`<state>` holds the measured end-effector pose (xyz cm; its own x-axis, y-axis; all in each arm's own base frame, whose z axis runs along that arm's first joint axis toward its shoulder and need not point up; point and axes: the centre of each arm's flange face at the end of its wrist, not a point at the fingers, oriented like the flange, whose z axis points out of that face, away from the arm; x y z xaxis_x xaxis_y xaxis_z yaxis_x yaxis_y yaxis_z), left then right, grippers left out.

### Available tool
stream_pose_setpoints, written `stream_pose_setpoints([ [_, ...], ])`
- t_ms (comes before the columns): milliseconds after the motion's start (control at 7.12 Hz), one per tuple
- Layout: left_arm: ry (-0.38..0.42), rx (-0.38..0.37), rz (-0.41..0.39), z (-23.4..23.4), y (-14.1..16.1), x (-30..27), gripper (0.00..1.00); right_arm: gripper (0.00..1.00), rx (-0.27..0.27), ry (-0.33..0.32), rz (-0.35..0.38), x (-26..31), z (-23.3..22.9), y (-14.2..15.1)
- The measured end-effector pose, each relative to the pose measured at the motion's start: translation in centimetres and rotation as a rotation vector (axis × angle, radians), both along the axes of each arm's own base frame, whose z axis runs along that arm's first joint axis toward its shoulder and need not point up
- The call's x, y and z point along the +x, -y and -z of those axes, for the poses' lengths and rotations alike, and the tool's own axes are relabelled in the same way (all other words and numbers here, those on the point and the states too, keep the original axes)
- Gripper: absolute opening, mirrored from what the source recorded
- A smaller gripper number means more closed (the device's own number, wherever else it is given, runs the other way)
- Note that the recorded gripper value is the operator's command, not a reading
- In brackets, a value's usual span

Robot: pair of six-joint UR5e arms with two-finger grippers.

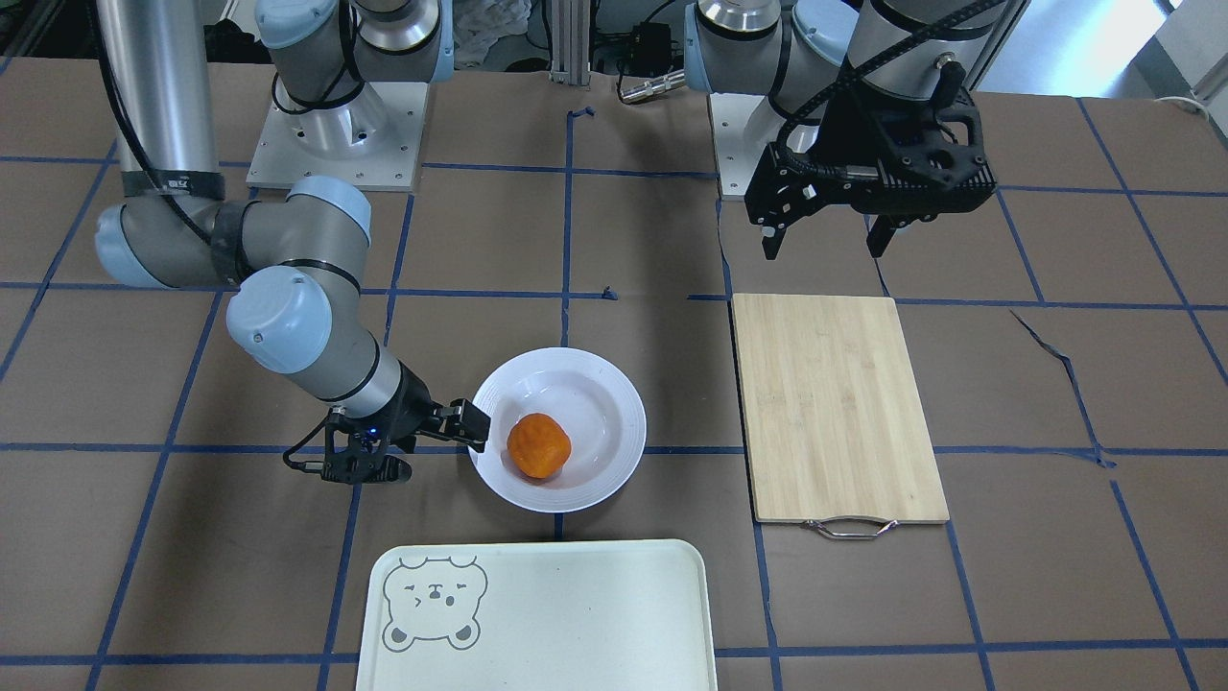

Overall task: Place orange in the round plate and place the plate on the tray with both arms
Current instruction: 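Retract the left arm while the right gripper reaches down to grip the plate rim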

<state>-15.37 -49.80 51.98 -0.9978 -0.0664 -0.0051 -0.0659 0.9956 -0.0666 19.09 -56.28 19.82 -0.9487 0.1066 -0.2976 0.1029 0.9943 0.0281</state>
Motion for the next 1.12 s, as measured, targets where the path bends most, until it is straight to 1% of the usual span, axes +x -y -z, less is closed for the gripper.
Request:
stream_pose_setpoints([
  [140, 0.0, -0.001, -0.001, -0.1, -0.1, 0.1, 1.0, 1.0, 0.002, 0.016, 0.006, 0.6, 0.6, -0.8],
  [421, 0.0, -0.002, -0.003, -0.2, -0.1, 0.2, 1.0, 0.94, 0.0, 0.024, 0.005, 1.6, 1.8, -2.4],
  [562, 0.0, -0.002, -0.003, -0.2, -0.1, 0.2, 1.0, 0.87, -0.003, 0.024, 0.009, 2.1, 2.1, -2.9],
  [702, 0.0, -0.002, -0.004, -0.2, -0.1, 0.2, 1.0, 0.74, -0.009, 0.022, 0.009, 2.9, 2.3, -3.4],
  [843, 0.0, -0.002, -0.004, -0.3, -0.1, 0.2, 1.0, 0.63, -0.011, 0.018, 0.011, 3.6, 2.3, -3.7],
  [983, 0.0, -0.002, -0.004, -0.3, -0.1, 0.2, 1.0, 0.39, -0.007, 0.016, 0.017, 4.1, 2.4, -4.0],
  [1124, 0.0, -0.003, -0.004, -0.3, -0.1, 0.2, 1.0, 0.14, 0.0, 0.017, 0.028, 4.2, 2.5, -4.2],
])
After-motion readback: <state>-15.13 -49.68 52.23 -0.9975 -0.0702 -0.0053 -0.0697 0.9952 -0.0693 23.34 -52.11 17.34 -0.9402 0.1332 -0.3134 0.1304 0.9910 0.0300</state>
